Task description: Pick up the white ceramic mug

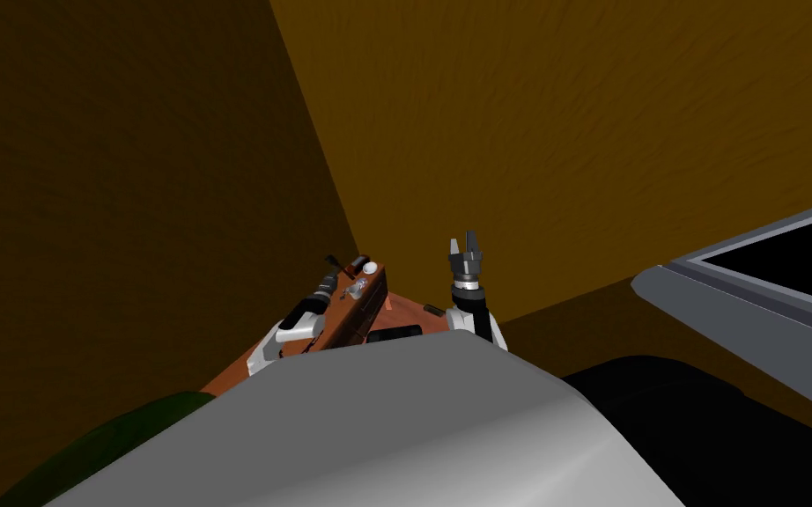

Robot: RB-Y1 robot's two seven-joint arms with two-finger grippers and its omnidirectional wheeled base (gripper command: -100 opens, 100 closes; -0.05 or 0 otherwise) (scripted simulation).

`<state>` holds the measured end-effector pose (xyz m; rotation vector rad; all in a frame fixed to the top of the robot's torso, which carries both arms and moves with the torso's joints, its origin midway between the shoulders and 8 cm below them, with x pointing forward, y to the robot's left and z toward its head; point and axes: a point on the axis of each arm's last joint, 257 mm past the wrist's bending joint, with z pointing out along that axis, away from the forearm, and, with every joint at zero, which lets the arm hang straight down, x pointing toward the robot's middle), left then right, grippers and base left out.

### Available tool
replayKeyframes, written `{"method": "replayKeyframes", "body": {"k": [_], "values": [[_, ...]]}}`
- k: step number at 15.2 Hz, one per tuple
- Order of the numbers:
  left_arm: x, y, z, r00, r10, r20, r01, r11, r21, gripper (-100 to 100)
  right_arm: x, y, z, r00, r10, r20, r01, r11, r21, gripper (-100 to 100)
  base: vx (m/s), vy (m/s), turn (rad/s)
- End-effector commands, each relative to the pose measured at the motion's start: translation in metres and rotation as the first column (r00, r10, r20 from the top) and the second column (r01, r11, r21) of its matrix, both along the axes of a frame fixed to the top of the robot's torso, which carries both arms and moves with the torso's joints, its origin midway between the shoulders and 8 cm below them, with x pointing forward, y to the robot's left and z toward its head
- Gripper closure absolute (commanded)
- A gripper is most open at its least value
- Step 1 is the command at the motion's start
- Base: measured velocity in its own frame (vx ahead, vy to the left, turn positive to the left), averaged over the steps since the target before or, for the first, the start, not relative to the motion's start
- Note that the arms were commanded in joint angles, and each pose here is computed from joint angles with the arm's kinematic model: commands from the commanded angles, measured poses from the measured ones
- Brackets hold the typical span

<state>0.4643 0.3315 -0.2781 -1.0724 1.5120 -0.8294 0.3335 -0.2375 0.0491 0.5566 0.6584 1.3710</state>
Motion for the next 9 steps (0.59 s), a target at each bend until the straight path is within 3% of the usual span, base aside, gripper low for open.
{"method": "replayKeyframes", "body": {"k": [1, 6, 8, 9], "values": [[0.005, 0.002, -0.021, 0.998, -0.004, -0.067, 0.004, 1.0, 0.01, -100, 0.0, 0.0, 0.0, 1.0, 0.0, 0.0, 0.0, 1.0, 0.0, 0, -0.008, 0.005, -0.082], [0.002, 0.008, -0.057, 0.984, 0.001, -0.177, 0.002, 1.0, 0.019, -100, 0.0, 0.0, 0.0, 1.0, 0.0, 0.0, 0.0, 1.0, 0.0, 0, -0.008, 0.008, -0.072], [0.001, 0.013, -0.08, 0.969, 0.001, -0.249, 0.007, 1.0, 0.031, -100, 0.0, 0.0, 0.0, 1.0, 0.0, 0.0, 0.0, 1.0, 0.0, 0, -0.013, 0.013, -0.102], [0.0, 0.013, -0.081, 0.967, 0.002, -0.254, 0.006, 1.0, 0.03, -100, 0.0, 0.0, 0.0, 1.0, 0.0, 0.0, 0.0, 1.0, 0.0, 0, -0.009, 0.012, -0.054]]}}
